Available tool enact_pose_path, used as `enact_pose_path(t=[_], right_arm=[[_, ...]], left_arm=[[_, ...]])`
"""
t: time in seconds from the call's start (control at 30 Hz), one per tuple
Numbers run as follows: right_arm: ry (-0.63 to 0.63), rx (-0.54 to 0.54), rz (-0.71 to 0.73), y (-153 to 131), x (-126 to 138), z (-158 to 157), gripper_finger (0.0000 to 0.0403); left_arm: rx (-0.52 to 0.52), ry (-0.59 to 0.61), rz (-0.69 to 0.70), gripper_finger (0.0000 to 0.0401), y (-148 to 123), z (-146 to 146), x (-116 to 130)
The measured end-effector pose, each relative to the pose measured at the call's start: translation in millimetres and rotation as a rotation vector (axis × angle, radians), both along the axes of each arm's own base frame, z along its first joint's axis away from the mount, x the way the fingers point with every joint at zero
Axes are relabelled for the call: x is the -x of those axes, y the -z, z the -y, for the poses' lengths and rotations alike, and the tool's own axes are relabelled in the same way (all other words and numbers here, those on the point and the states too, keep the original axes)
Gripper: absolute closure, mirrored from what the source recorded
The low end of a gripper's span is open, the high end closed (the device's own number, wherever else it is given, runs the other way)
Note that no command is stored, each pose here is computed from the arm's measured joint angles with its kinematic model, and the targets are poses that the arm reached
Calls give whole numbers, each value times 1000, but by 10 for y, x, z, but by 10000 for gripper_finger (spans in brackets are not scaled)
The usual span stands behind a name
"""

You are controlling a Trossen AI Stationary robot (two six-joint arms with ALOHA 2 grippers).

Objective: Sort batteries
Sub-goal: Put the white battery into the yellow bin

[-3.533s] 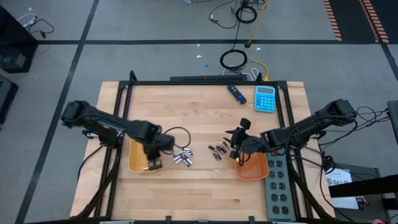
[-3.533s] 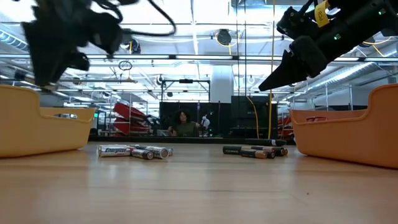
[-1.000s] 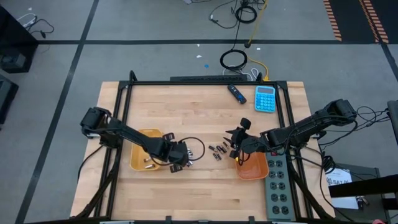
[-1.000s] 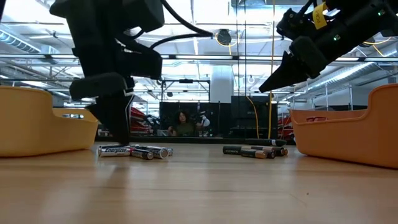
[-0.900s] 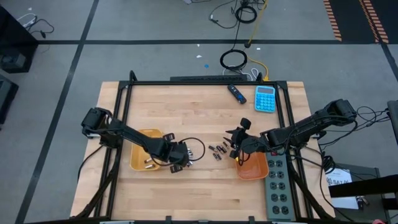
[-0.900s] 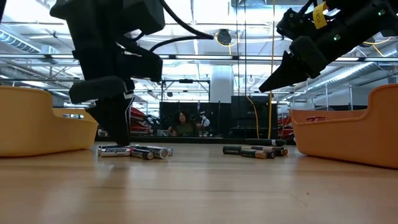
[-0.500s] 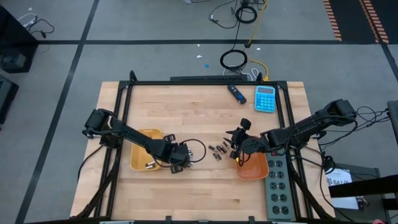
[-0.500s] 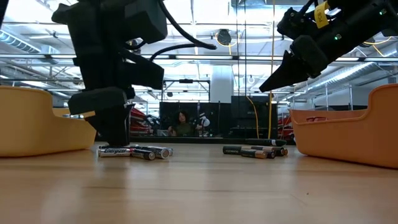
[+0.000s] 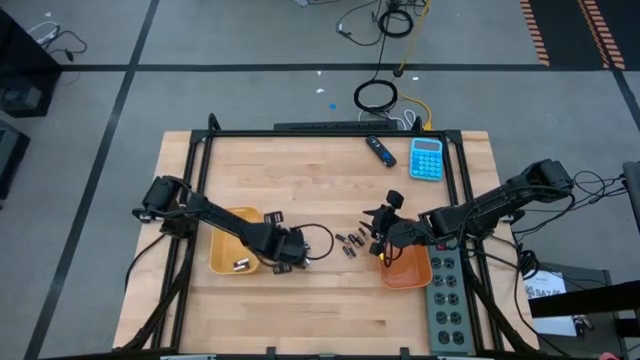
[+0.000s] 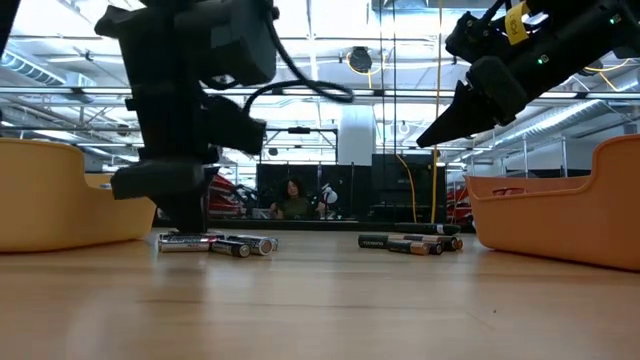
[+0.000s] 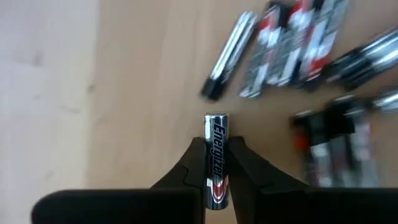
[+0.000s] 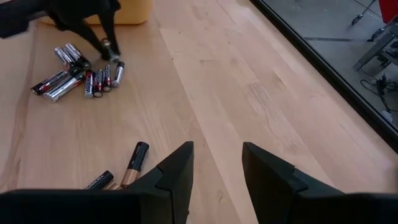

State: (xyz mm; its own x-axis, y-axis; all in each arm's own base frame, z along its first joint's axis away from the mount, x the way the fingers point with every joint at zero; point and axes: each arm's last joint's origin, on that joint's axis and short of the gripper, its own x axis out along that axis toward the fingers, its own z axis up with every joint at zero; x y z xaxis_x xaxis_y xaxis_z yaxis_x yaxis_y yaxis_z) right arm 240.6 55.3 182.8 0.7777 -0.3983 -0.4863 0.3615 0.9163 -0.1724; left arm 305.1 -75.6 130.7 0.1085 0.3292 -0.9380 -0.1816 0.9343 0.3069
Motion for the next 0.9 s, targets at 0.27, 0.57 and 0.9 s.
enact_pose_path(t=[0.27,0.57,0.9], right_arm=[[1,3,-1,0,-1,4,273],[5,8,-5,3,2,6,273],[0,10,-8,4,3,5,273]], left_arm=[[-108,-40,-51,360,-390,-56,85],[116,-272,-182,360,-691,-70,514],[96,-331,-207,254,-242,-102,954]])
